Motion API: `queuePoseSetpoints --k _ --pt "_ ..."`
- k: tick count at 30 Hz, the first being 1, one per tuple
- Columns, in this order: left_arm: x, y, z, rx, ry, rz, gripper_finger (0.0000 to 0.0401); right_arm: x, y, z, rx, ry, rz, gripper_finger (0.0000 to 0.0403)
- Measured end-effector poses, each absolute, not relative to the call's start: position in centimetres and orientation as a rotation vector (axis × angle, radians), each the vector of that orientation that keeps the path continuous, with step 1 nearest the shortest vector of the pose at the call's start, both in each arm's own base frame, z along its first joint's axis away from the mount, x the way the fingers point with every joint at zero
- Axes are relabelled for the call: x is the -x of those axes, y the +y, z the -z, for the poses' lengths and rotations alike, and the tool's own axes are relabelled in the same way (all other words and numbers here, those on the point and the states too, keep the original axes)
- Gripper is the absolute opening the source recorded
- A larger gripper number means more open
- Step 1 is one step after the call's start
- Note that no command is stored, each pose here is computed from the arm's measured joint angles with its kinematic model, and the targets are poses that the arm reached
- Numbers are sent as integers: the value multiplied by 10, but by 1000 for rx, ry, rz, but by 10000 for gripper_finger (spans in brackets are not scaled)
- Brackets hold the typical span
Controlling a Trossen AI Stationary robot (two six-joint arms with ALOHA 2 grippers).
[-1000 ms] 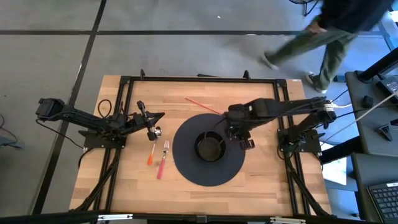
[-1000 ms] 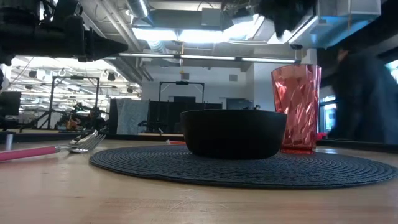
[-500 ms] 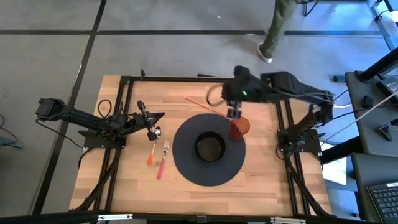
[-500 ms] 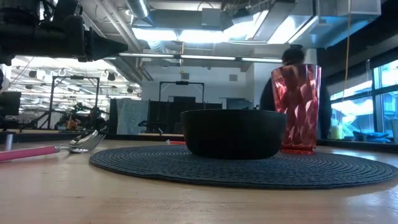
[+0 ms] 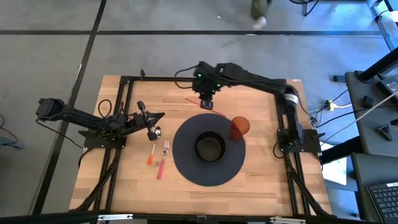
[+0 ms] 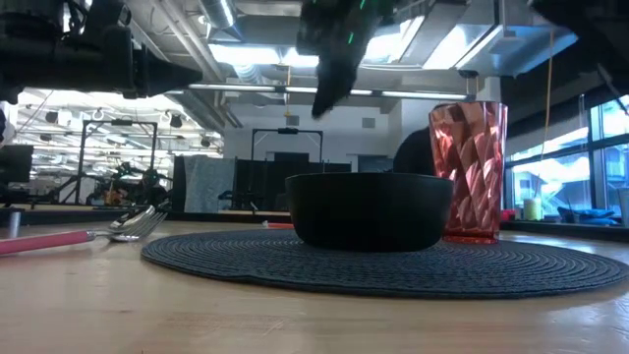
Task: Pick & Place Utensil
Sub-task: Put the orange straw into the brown cup on the black mat
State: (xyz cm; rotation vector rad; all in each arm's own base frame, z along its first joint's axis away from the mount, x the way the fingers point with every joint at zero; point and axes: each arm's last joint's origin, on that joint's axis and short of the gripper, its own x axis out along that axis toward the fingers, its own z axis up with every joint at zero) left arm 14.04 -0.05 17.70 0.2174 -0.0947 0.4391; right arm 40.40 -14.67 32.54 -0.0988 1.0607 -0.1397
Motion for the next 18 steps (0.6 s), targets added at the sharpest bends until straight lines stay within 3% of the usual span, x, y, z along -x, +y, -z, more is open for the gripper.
queuePoseSetpoints --k 7,18 --pt "-141 0 -176 -223 -84 -439 6 -421 -213 -257 -131 1072 31 122" --pt "-141 0 -175 -228 -68 -437 2 -453 -243 -218 -259 1058 82 156"
